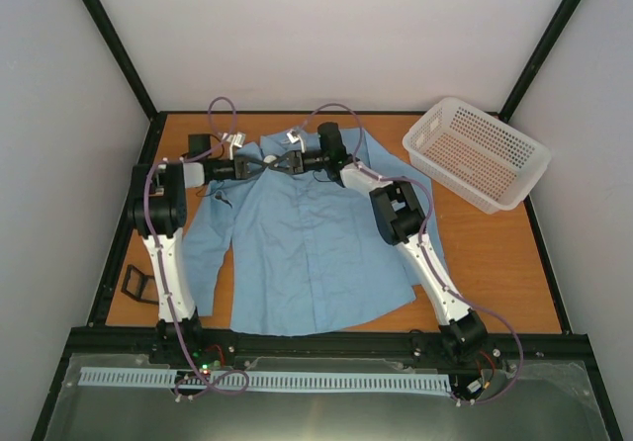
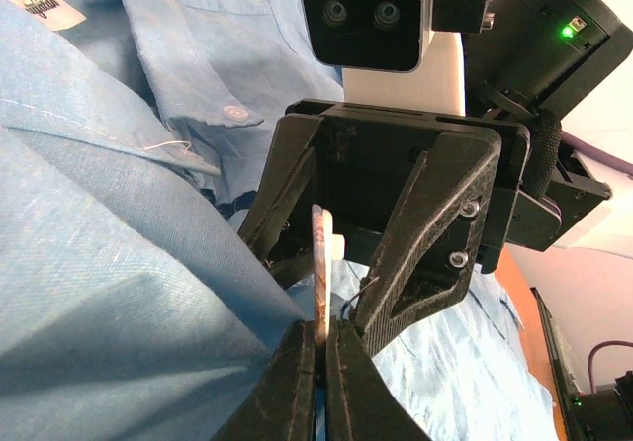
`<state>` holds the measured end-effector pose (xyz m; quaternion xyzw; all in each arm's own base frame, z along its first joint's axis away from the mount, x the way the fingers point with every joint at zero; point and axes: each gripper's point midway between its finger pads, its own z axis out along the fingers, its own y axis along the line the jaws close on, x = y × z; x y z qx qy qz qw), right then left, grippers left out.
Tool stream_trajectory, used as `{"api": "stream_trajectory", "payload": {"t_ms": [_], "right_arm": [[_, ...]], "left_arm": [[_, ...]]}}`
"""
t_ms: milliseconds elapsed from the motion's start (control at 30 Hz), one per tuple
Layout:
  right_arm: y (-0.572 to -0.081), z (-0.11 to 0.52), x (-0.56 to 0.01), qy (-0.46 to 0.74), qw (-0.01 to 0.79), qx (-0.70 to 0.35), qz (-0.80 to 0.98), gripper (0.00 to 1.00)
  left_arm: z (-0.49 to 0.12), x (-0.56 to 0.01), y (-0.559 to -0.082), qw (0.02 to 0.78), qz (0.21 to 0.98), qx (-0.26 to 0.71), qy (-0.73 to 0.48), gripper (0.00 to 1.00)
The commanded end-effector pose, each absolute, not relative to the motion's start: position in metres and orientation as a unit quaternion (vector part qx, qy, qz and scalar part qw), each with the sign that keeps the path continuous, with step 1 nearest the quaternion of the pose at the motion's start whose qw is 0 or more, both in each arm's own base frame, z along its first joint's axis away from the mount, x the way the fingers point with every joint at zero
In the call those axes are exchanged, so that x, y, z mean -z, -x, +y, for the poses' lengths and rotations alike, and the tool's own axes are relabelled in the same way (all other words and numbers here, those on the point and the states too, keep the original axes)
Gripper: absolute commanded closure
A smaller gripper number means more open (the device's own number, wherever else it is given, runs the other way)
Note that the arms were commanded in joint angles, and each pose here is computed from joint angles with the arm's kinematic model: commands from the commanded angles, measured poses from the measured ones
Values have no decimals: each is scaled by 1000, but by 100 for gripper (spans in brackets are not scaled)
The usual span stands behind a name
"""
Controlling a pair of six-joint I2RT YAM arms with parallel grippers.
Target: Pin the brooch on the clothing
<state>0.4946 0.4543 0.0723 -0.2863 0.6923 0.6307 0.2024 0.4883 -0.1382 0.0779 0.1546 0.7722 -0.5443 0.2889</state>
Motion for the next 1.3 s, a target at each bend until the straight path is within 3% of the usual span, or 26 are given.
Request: {"api": "stream_trajectory", "payload": {"t_ms": [0, 967, 1267], "right_arm": [[-500, 452, -59, 267, 196, -629, 704, 63], [-504, 448, -63, 229, 155, -654, 704, 67], [-522, 442, -57, 156, 145, -659, 721, 66]], "left_arm": [[-148, -116, -484, 332, 741, 544, -213, 99], [-169, -136, -463, 405, 729, 448, -322, 99], [-170, -140, -463, 420, 733, 426, -324, 99]]}}
